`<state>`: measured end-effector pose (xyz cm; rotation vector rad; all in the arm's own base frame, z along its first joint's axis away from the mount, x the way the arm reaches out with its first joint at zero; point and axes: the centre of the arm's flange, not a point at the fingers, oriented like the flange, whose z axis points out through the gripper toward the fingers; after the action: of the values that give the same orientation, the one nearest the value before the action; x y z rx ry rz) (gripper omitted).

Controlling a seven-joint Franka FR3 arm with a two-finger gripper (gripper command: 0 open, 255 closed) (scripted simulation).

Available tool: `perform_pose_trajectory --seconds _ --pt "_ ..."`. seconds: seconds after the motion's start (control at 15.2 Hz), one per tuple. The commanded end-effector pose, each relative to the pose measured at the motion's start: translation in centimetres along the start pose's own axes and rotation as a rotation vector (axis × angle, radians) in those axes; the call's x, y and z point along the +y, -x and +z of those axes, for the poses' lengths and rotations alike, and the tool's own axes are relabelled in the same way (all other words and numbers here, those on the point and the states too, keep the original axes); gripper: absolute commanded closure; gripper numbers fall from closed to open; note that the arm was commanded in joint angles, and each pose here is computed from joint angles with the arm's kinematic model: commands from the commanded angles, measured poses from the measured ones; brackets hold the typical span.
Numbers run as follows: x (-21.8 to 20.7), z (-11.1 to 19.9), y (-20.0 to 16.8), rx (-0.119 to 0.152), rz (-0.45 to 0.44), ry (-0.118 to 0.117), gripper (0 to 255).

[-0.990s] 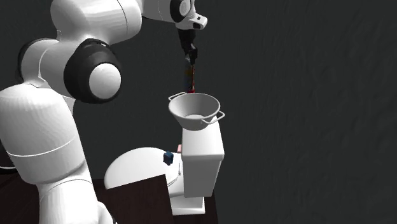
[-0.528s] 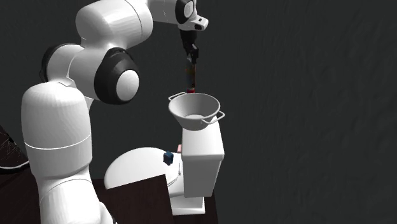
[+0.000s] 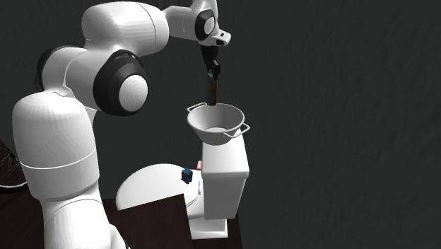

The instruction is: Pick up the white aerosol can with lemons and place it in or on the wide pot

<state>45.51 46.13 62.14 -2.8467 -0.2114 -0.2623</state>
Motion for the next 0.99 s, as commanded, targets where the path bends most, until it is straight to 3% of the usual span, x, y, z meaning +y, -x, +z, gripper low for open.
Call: perform_pose_trajectory --seconds 0.0,0.92 --pt "0.2 1.0 0.2 0.001 0.000 -0.001 255" --pt "1.7 6.8 1.4 0.001 0.000 -0.001 255"
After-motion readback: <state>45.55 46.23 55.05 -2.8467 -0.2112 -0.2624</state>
